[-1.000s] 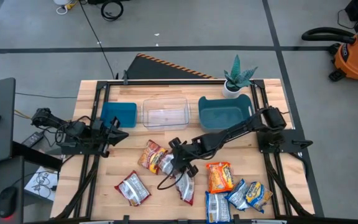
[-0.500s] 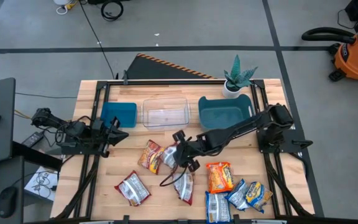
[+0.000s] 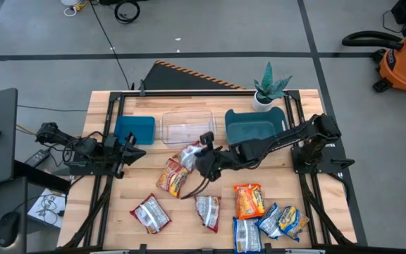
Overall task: Sort Maruchan noodles
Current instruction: Put the red noodle pack into the transparent bin
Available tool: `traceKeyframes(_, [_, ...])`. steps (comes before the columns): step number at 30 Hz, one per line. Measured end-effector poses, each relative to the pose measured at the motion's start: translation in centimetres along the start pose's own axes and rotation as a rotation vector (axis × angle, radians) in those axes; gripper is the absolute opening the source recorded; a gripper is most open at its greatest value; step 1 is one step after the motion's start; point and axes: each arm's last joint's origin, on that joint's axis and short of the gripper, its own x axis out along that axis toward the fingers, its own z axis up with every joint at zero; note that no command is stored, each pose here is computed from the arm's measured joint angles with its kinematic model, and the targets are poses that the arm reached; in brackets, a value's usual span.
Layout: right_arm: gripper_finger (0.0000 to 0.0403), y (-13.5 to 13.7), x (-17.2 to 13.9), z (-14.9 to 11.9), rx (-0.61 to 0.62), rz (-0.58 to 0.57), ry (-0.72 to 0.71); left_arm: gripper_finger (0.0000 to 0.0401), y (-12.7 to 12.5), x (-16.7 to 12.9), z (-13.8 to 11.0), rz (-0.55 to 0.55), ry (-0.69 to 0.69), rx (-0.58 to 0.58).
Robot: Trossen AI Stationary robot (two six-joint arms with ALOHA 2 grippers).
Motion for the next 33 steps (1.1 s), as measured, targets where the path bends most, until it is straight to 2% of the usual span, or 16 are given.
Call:
traceKeyframes(6, [0.0005,-4.4,0.2,-1.2,0.109,-0.09,-0.007,0.0023,0.0,0.0,0.0,0.0,0.0,0.0])
traceKeyframes(12, [0.0005,-9.0,2.3,-3.7,0.263,-0.073,-0.041,0.0023,0.0,0.0,0.0,0.0,0.0,0.0])
traceKeyframes(16, [0.0005,-11.0,3.8,-5.5,0.359,-0.042,-0.051,0.0023,0.0,0.0,0.0,0.0,0.0,0.0])
traceKeyframes(24, [0.0009,-12.1,5.8,-7.8,0.484,0.074,-0.042,0.0023,0.0,0.0,0.0,0.0,0.0,0.0])
traceKeyframes(28, [0.0028,-12.0,6.0,-8.1,0.518,0.104,-0.021,0.0023,0.0,0.0,0.0,0.0,0.003,0.001])
traceKeyframes(33, [0.0059,-11.4,6.0,-8.6,0.505,0.138,0.04,0.0023,0.0,0.0,-0.1,0.001,0.005,0.002])
